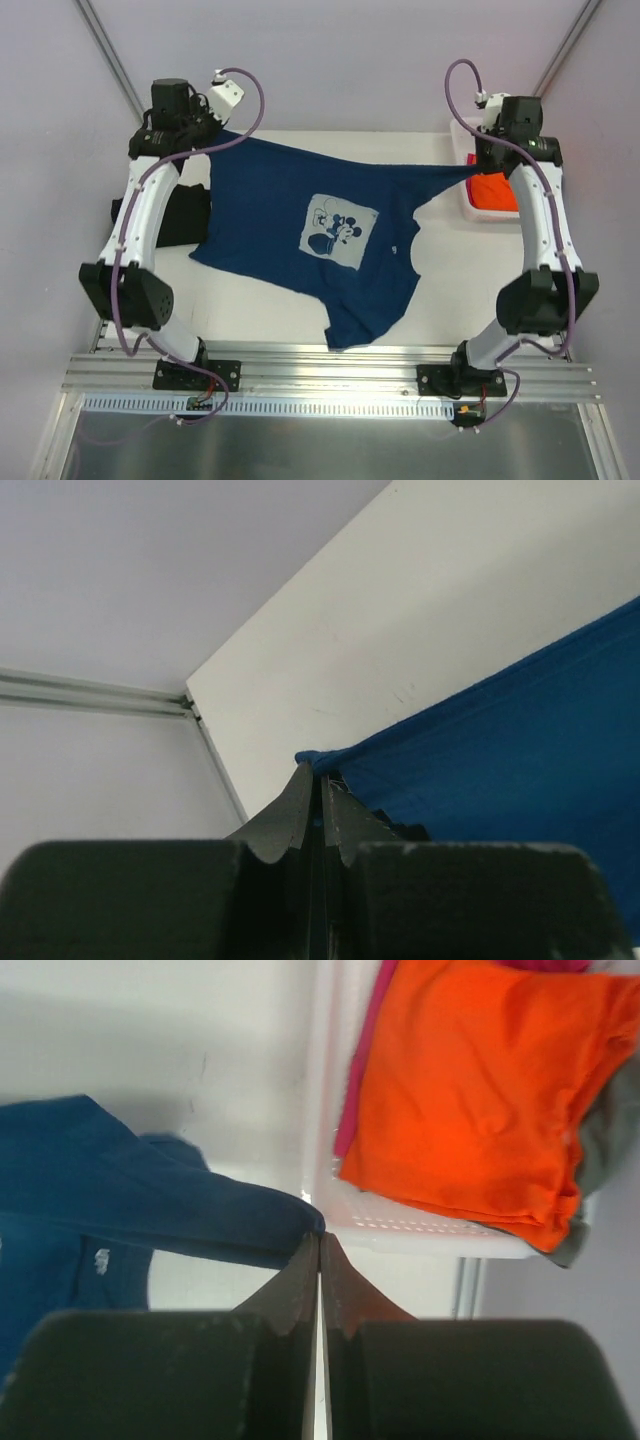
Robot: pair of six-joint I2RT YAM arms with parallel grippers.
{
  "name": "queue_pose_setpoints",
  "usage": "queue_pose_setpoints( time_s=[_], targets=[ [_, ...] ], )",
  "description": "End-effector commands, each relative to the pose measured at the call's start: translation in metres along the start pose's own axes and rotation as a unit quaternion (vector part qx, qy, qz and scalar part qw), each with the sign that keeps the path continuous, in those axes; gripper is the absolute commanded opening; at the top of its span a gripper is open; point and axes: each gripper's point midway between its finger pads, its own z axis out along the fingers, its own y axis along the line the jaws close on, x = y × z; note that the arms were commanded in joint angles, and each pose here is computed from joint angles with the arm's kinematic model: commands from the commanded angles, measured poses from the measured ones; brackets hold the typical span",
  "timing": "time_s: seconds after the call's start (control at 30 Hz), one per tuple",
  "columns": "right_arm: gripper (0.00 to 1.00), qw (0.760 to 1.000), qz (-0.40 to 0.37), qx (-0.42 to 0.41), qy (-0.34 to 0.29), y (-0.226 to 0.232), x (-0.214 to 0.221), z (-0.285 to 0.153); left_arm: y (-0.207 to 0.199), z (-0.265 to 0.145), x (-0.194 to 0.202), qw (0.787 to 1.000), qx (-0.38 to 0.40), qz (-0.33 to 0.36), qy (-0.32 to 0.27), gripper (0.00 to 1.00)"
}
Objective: Fold and stack the t-shirts
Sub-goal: Flatten out the tshirt
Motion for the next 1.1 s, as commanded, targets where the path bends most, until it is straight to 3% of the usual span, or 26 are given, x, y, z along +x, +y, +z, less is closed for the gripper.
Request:
queue_pose_setpoints(
  time_s=[0.0,0.07,0.1,0.23,0.27,0.33,0.37,0.4,0.47,0.5,0.53,0.57,0.7,0.87,1.0,1.07],
  targets=[
    [0.00,0.998,0.038,-0.015,-0.052,-0.007,-0.048,-0.018,0.031,0.017,-0.023,0.999,-0.038,-0.021,-0.029,0.00],
    [0.01,0.996,0.049,0.014,-0.074,-0.025,-0.071,-0.020,0.045,0.013,-0.047,0.997,-0.054,-0.023,-0.056,0.00],
    [0.01,0.992,0.049,0.026,-0.115,-0.035,-0.098,-0.040,0.048,0.009,-0.055,0.996,-0.058,-0.022,-0.066,0.00],
    [0.00,0.984,0.037,0.055,-0.163,-0.050,-0.122,-0.080,0.056,-0.024,-0.085,0.992,-0.076,0.000,-0.105,0.00],
    [0.01,0.981,0.030,0.062,-0.184,-0.052,-0.123,-0.108,0.058,-0.042,-0.093,0.989,-0.084,0.005,-0.119,0.00],
    [0.01,0.983,0.026,0.059,-0.169,-0.047,-0.101,-0.119,0.046,-0.055,-0.089,0.990,-0.073,0.007,-0.123,0.00],
    [0.01,0.985,0.021,0.051,-0.160,-0.042,-0.089,-0.127,0.043,-0.083,-0.095,0.987,-0.079,0.010,-0.142,0.00],
    [0.01,0.981,0.014,0.055,-0.183,-0.040,-0.080,-0.164,0.029,-0.082,-0.080,0.989,-0.063,0.008,-0.130,0.00],
    [0.00,0.987,0.004,0.051,-0.149,-0.032,-0.040,-0.170,0.012,-0.127,-0.083,0.984,-0.060,0.017,-0.165,0.00],
    [0.01,0.982,-0.012,0.065,-0.179,-0.032,-0.028,-0.209,-0.006,-0.125,-0.065,0.987,-0.040,0.013,-0.153,0.00],
    [0.01,0.982,-0.019,0.072,-0.171,-0.031,-0.011,-0.213,-0.017,-0.137,-0.061,0.986,-0.032,0.017,-0.163,0.00],
    [0.01,0.977,-0.020,0.100,-0.187,-0.038,-0.004,-0.232,-0.024,-0.174,-0.065,0.979,-0.045,0.030,-0.195,0.00],
    [0.01,0.938,-0.020,0.216,-0.270,-0.069,0.010,-0.322,-0.055,-0.222,-0.045,0.969,-0.055,0.061,-0.232,0.00],
    [0.01,0.884,0.010,0.323,-0.339,-0.101,0.006,-0.411,-0.025,-0.290,-0.066,0.948,-0.156,0.049,-0.273,0.00],
    [0.01,0.873,0.011,0.316,-0.371,-0.104,-0.024,-0.423,0.004,-0.305,-0.098,0.933,-0.193,0.041,-0.300,0.00],
    [0.00,0.870,0.004,0.314,-0.380,-0.110,-0.056,-0.407,0.025,-0.288,-0.114,0.933,-0.204,0.047,-0.292,0.00]
  ],
)
